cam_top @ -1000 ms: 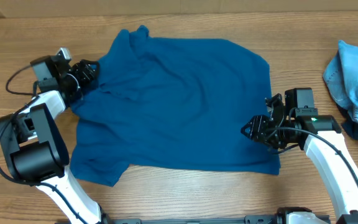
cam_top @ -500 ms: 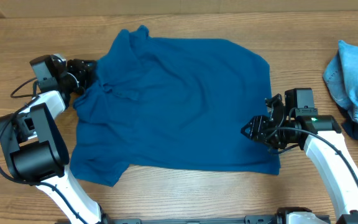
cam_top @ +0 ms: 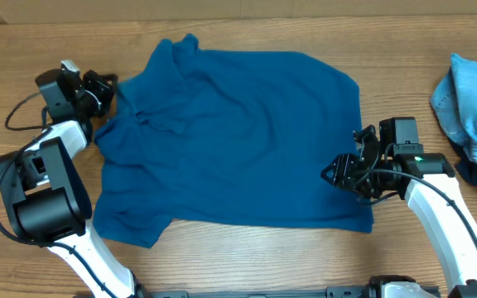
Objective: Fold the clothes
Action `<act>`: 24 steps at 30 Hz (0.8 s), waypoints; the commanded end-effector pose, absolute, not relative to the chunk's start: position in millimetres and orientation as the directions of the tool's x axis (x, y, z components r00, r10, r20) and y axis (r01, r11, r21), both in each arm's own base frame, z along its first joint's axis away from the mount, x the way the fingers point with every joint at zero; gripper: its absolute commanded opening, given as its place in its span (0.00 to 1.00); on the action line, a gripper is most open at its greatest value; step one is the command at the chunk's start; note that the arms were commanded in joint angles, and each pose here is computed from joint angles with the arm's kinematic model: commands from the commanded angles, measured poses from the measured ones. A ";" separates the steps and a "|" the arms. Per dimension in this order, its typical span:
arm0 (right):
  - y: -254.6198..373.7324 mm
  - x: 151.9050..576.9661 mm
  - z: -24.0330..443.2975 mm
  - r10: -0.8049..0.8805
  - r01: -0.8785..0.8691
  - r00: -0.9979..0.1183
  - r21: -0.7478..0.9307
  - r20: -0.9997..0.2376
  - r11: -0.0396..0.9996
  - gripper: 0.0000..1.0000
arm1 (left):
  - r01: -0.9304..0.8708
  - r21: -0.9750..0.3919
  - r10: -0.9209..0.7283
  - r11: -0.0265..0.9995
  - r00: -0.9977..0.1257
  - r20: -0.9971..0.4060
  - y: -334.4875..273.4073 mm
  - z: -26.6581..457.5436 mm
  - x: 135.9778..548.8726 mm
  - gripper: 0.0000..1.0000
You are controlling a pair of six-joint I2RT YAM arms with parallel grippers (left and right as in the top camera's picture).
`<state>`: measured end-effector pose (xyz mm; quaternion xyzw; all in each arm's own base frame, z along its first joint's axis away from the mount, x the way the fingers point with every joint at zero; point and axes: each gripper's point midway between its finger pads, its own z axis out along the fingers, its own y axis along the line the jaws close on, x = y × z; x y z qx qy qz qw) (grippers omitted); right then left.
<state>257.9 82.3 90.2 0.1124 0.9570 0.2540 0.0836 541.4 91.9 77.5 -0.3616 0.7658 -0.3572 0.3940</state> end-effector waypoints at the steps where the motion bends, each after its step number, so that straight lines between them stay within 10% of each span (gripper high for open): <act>1: 82.7 264.3 96.7 0.255 0.158 -0.958 0.507 -0.128 0.848 0.50 | -0.207 -0.809 -0.806 0.550 -0.385 -0.449 112.4 91.1 550.0 0.04; 8: 82.7 264.5 96.8 0.255 0.157 -0.958 0.507 -0.129 0.848 0.50 | -0.215 -0.877 -0.820 0.429 -0.499 -0.279 86.1 86.0 538.0 0.06; 14: 82.7 264.4 96.7 0.255 0.157 -0.958 0.507 -0.129 0.848 0.50 | -0.414 -0.853 -0.861 0.319 -0.502 -0.079 67.2 53.5 521.6 0.43; 24: 82.7 262.9 96.3 0.255 0.161 -0.959 0.506 -0.122 0.848 0.50 | -0.507 -0.816 -0.905 0.279 -0.423 -0.046 71.9 41.4 521.2 0.35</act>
